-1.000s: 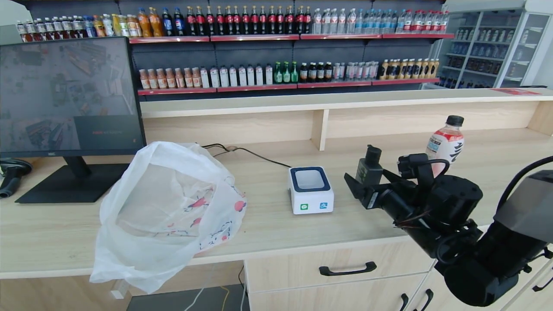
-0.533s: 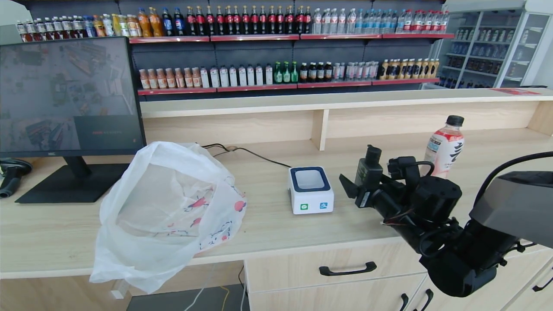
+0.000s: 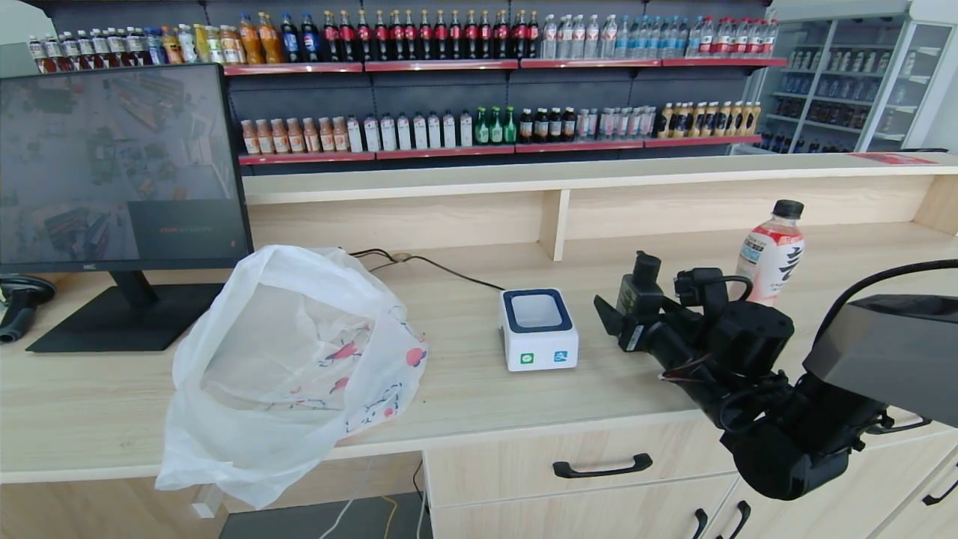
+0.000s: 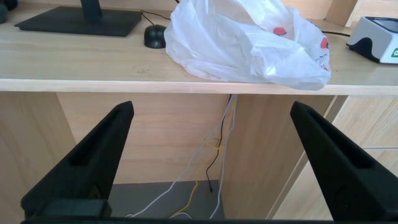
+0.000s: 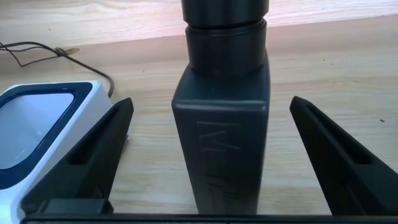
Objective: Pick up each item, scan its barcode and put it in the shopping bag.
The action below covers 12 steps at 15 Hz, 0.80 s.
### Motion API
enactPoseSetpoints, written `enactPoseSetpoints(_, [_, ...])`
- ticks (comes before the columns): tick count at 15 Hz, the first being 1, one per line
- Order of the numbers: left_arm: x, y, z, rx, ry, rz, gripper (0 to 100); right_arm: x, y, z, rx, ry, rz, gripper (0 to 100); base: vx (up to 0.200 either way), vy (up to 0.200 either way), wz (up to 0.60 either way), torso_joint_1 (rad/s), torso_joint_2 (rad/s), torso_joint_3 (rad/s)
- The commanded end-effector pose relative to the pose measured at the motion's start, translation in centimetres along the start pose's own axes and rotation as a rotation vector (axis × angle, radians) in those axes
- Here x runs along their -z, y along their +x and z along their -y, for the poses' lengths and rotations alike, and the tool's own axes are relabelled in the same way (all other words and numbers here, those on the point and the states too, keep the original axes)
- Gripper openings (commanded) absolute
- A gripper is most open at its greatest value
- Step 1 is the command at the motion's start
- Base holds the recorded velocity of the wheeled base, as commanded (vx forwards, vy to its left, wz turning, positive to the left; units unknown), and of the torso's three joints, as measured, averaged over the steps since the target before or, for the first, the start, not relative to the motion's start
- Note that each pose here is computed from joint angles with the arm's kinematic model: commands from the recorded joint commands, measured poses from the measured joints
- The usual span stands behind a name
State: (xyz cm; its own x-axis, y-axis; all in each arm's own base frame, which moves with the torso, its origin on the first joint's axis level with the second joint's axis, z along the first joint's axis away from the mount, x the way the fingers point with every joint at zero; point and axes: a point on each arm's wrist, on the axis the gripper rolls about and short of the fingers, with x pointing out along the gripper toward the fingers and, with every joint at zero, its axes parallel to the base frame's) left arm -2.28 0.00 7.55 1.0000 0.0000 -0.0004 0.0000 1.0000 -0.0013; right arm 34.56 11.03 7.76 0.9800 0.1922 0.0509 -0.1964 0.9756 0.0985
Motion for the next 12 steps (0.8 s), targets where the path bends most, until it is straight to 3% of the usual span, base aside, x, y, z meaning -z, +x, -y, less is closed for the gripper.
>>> enactPoseSetpoints(1, [-0.01, 0.00, 0.00, 0.000, 0.000, 0.002, 100, -0.01, -0.05, 0.08, 0.002, 0.001, 0.000, 100, 0.000, 0.000, 0.00, 0.000, 0.00, 0.000])
enactPoseSetpoints(3, [-0.01, 0.00, 0.00, 0.000, 0.000, 0.002, 100, 0.07, -0.01, 0.08, 0.002, 0.001, -0.002, 100, 0.000, 0.000, 0.00, 0.000, 0.00, 0.000])
enactPoseSetpoints(4, [-0.01, 0.00, 0.00, 0.000, 0.000, 0.002, 100, 0.12, 0.01, 0.14, 0.004, -0.001, -0.003, 0, 0.000, 0.000, 0.00, 0.000, 0.00, 0.000])
enactPoseSetpoints(12, [-0.01, 0.00, 0.00, 0.000, 0.000, 0.002, 100, 0.37, 0.01, 0.16, 0.005, -0.001, -0.011, 0, 0.000, 0.000, 0.00, 0.000, 0.00, 0.000])
